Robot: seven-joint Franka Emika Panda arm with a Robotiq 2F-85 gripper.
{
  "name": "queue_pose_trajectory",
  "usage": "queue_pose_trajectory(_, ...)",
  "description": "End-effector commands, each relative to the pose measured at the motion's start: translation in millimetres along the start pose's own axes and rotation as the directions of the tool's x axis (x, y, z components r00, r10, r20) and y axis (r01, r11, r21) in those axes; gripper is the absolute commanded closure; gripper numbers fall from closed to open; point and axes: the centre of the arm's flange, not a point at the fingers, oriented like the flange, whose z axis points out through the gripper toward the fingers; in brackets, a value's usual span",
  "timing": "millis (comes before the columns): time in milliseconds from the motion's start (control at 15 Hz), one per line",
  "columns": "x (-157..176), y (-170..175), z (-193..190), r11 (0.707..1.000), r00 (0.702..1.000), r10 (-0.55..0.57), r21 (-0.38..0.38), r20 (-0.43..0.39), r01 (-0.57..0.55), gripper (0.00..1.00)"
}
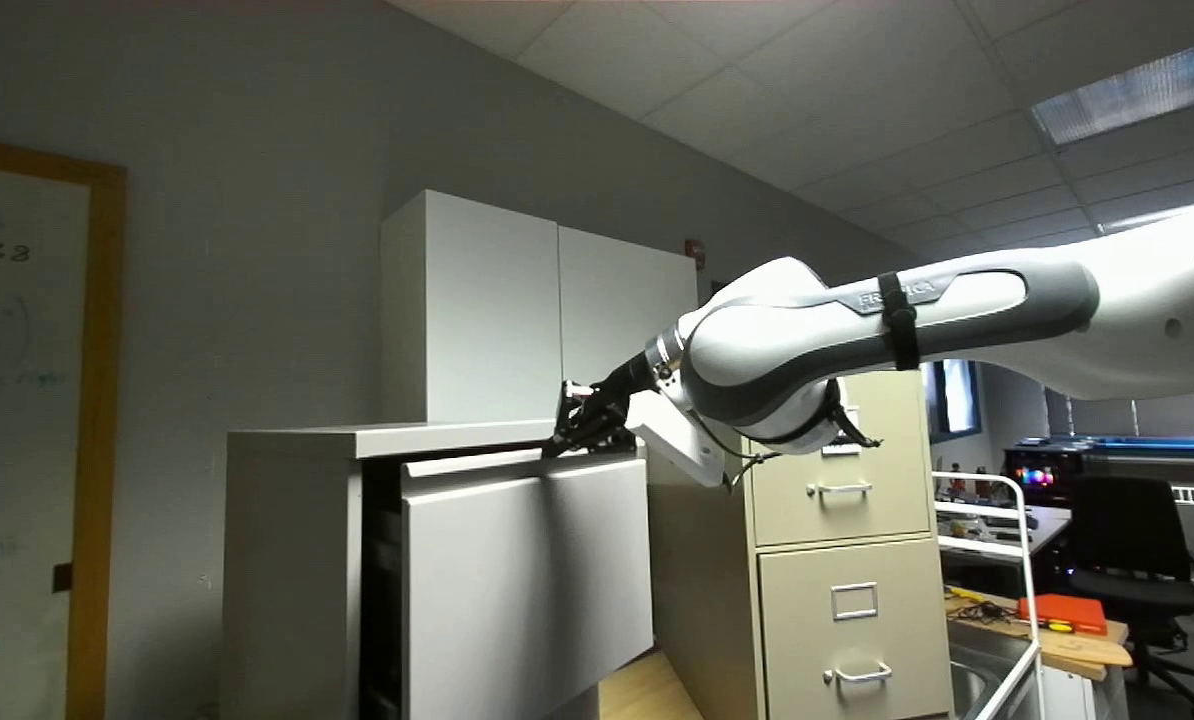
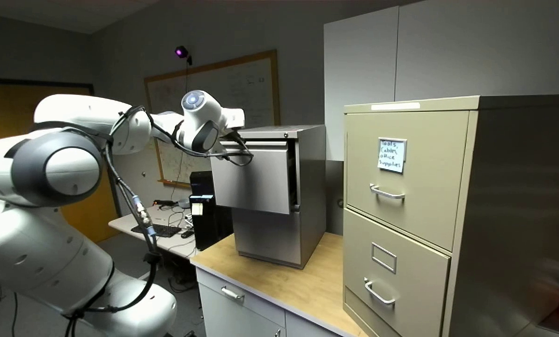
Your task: Close the top drawer on the left
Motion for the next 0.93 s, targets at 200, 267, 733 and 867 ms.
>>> queue_pose_trajectory(200, 10, 17, 73, 0.999, 0.996, 0.045, 0.000, 0.083, -0.045, 0.96)
queue_pose_trajectory(267, 12, 18, 80, 0.999, 0.995, 0.054, 0.004, 0.082, -0.054, 0.96)
queue_pose_trajectory(733, 25, 33, 126, 0.995, 0.989, 0.099, -0.008, 0.106, -0.098, 0.97)
queue_pose_trajectory(867, 29, 33, 132, 0.995, 0.989, 0.104, -0.008, 0.105, -0.104, 0.97)
